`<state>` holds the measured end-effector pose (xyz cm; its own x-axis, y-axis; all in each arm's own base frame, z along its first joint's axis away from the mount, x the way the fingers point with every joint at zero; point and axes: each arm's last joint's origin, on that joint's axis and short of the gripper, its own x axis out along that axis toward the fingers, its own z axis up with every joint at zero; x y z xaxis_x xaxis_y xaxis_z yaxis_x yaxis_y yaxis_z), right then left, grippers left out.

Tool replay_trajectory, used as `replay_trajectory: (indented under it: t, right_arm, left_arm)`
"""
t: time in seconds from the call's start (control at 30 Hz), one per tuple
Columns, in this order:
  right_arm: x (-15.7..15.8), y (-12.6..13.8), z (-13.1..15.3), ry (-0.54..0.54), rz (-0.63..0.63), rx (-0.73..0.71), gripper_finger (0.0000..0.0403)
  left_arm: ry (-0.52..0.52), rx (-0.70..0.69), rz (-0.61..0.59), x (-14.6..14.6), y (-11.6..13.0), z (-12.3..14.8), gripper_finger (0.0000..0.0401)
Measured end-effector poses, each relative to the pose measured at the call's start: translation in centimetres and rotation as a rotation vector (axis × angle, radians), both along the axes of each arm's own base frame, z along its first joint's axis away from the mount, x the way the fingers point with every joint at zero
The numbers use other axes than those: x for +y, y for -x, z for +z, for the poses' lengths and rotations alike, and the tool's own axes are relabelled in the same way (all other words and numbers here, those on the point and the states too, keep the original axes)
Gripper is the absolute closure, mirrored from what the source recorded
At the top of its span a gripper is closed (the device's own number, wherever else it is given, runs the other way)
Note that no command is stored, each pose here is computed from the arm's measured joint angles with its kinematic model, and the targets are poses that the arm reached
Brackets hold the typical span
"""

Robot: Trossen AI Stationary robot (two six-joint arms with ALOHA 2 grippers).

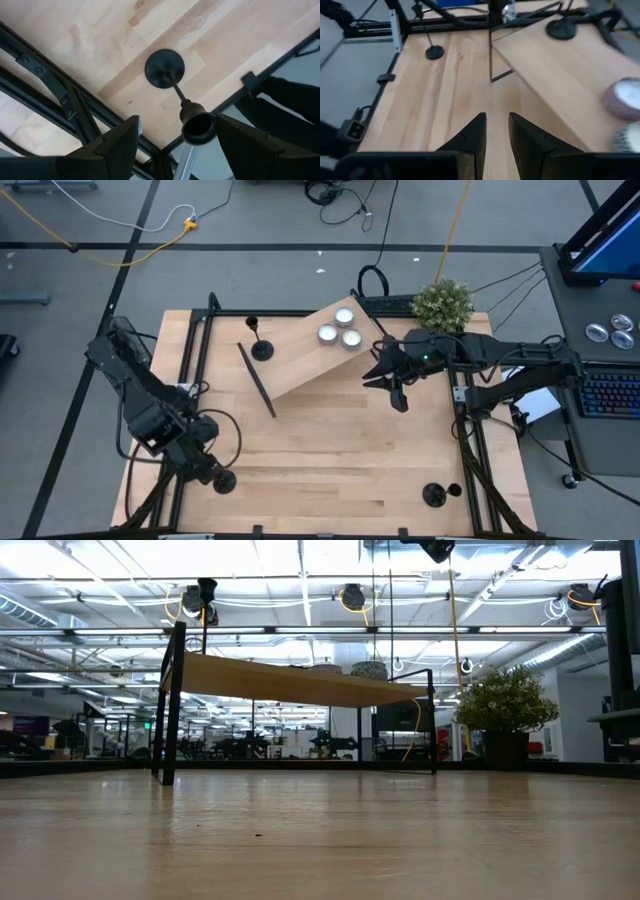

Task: Pick & Place candle stick holders
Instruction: Put the left black candle holder on the shelf

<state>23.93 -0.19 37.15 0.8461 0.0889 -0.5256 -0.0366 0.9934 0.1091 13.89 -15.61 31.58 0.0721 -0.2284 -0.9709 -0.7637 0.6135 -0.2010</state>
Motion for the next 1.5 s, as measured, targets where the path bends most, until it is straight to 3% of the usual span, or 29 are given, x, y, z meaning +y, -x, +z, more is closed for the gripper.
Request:
replay_trajectory:
  t: [0.17,0.7,1.33,1.5]
  right_arm:
    - [-0.1,1.7,-0.3,0.021,-0.029,-0.044,0.0330]
    - [0.1,9.2,-7.0,-0.149,-0.098,-0.328,0.0330]
    - [0.1,10.1,-8.1,-0.170,-0.104,-0.335,0.0330]
    - [0.1,10.1,-8.1,-0.171,-0.102,-0.335,0.0330]
  left_arm:
    - [-0.029,-0.015,0.034,-0.4,0.2,-0.2,0.0135]
    - [0.001,0.036,0.028,-0.8,0.7,-0.2,0.0135]
    - [-0.109,0.146,-0.032,-2.7,-0.8,-2.9,0.0135]
    - [-0.129,0.160,-0.047,-3.2,-1.2,-3.6,0.0176]
